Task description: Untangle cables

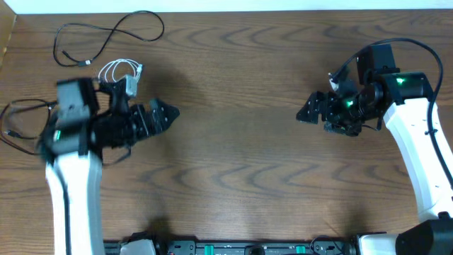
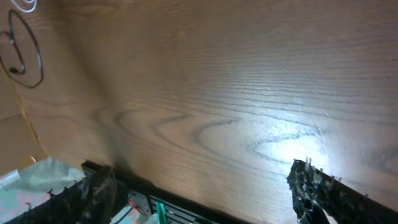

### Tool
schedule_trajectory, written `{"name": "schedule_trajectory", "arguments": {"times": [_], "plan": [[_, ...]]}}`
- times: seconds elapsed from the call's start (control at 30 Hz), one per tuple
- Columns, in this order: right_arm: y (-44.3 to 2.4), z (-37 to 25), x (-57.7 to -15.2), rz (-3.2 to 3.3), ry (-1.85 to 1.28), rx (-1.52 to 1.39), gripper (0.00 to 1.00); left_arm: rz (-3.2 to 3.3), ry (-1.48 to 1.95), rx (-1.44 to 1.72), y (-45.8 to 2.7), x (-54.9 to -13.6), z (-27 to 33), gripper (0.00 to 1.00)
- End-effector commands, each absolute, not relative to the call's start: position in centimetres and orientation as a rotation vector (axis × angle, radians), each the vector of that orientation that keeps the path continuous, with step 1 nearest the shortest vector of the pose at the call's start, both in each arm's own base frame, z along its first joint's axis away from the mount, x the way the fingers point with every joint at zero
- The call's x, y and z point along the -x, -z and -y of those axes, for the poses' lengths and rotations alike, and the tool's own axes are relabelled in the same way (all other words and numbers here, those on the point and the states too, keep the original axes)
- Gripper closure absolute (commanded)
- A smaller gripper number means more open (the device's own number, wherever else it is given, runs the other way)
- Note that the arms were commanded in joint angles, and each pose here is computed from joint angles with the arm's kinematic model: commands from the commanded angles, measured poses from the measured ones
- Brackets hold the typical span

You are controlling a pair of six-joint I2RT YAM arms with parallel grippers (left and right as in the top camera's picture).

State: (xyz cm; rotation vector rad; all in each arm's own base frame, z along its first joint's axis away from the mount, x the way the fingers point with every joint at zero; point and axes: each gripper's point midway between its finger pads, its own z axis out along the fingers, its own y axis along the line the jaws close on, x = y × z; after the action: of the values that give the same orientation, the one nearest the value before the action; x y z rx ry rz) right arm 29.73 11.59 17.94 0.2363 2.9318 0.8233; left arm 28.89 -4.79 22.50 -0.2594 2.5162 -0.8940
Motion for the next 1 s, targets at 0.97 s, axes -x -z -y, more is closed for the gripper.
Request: {"name": "schedule_trajectory", "arguments": {"times": [0.97], "plan": [[-29.9,-3.1,-18.5,-2.266,-0.309,-0.237,0.13,-2.296,0.661,-0.176,-28.8,-13.8,8.0,0.02]]}}
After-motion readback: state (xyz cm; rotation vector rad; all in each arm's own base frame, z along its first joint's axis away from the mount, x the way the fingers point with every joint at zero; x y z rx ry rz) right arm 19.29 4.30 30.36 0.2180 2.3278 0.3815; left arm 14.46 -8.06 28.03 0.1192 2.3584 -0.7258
